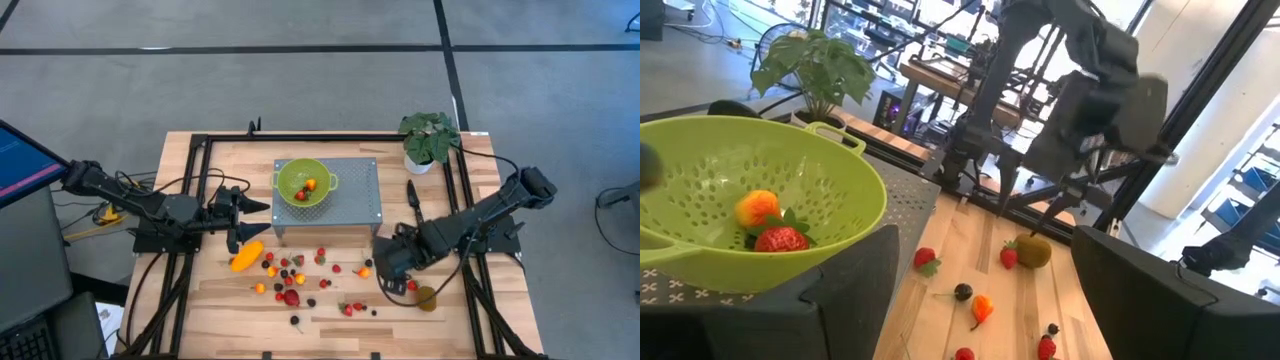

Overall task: Pick & Place Fruit
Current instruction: Put the strawberry into the green strainer bowl on the shelf

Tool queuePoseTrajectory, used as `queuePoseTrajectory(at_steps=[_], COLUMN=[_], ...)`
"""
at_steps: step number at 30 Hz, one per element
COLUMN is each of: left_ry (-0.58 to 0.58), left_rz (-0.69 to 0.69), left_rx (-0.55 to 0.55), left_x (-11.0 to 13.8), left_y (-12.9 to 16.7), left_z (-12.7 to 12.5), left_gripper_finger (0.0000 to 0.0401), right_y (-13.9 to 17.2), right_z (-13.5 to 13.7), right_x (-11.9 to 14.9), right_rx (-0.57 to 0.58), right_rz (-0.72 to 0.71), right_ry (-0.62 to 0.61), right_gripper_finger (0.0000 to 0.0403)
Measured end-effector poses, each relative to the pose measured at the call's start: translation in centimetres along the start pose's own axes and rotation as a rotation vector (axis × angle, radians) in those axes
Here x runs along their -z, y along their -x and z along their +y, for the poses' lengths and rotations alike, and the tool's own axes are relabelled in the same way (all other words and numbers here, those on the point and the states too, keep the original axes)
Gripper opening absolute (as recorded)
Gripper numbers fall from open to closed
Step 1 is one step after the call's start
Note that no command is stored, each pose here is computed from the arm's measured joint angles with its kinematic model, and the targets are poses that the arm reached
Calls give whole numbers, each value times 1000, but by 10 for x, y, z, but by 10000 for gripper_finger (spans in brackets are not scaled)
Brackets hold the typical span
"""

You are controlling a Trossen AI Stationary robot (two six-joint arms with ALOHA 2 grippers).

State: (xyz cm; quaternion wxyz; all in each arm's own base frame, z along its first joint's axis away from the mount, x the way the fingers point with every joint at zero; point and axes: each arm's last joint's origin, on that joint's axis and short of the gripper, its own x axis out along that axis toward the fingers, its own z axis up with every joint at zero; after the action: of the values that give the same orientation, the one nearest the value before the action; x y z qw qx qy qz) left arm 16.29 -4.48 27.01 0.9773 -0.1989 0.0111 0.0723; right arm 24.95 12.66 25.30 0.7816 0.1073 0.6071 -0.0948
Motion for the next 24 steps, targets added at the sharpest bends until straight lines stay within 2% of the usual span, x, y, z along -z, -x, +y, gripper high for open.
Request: queuePoseTrajectory(at_steps=[12, 19, 24], left_ry=[2, 3, 3], left_rz=[-4, -5, -5], left_rx=[1, 2, 2], left_x=[0, 0, 0], left_y=[0, 0, 0], left_z=[0, 0, 0], left_gripper_finger=[291, 291, 291], right_y=[-18, -30, -39], right_z=[15, 15, 18], right_x=[42, 61, 71], right_rx=[50, 96, 74], right_rz=[67, 99, 92], right_ry=[-152, -201, -214], right_gripper_finger=[244, 244, 244])
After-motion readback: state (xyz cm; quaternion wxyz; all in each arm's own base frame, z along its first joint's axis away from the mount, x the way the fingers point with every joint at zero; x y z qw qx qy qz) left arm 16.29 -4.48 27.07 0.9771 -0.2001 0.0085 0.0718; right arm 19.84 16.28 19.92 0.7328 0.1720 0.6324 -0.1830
